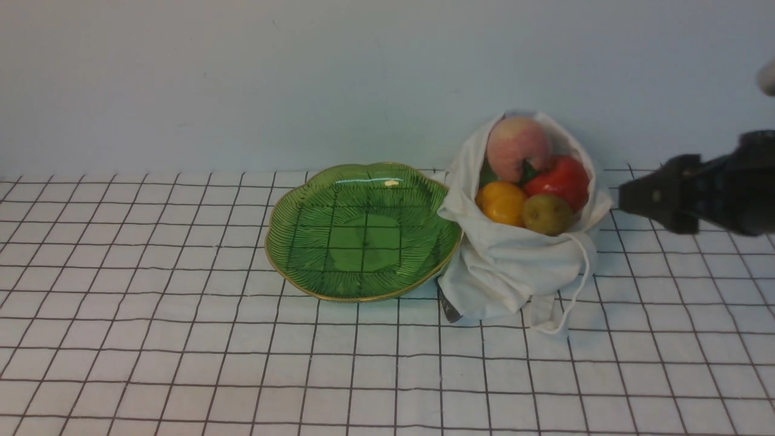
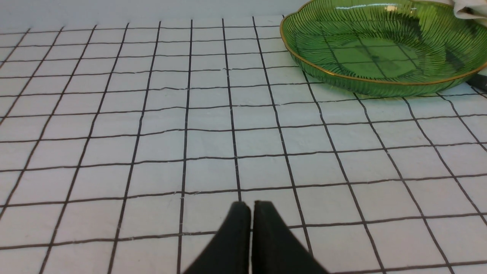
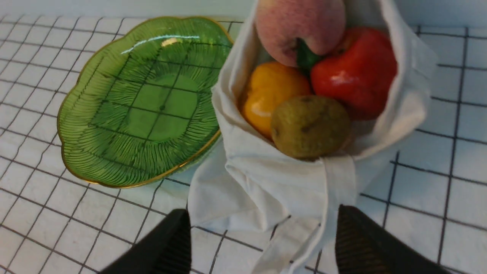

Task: Take the fruit out of the bag on the white checkered tablecloth and place them on the plate.
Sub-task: 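Reach for the kiwi in the white bag with the right gripper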

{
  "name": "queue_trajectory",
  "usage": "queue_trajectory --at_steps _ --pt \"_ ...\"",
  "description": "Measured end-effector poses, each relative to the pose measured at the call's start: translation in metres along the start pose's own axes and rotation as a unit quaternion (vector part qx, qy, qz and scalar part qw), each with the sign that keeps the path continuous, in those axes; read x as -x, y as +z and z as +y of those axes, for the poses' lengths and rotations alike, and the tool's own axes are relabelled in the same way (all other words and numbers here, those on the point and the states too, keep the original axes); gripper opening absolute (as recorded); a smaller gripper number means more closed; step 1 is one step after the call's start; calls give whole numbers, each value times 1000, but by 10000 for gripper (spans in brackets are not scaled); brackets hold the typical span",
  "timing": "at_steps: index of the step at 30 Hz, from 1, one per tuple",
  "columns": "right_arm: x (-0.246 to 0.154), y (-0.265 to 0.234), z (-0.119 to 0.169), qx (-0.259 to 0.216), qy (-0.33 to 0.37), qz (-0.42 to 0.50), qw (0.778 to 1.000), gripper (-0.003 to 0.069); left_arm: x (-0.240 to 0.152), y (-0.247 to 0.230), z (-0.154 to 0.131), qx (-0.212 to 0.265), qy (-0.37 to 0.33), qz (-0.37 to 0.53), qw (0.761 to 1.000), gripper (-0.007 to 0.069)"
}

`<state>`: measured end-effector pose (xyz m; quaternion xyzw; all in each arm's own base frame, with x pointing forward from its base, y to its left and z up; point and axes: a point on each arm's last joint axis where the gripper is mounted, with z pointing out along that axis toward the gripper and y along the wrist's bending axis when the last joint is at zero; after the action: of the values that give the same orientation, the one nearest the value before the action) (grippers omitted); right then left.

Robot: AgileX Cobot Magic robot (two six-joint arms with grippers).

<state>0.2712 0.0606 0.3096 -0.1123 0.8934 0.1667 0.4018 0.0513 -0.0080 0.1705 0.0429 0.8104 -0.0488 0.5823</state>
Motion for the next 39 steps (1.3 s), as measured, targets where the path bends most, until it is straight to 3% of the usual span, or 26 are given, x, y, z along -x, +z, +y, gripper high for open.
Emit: queue_trajectory --at_steps 5,9,22,39 --pt "24 45 -1 11 -21 23 999 579 0 0 0 0 0 0 1000 -8" --pt "28 83 -13 5 -27 53 998 602 0 0 0 0 0 0 1000 -8" --pt "9 161 -39 -13 0 107 994 604 0 0 0 0 0 0 1000 -8" --pt "9 168 -39 -6 15 108 994 552 0 0 0 0 0 0 1000 -8"
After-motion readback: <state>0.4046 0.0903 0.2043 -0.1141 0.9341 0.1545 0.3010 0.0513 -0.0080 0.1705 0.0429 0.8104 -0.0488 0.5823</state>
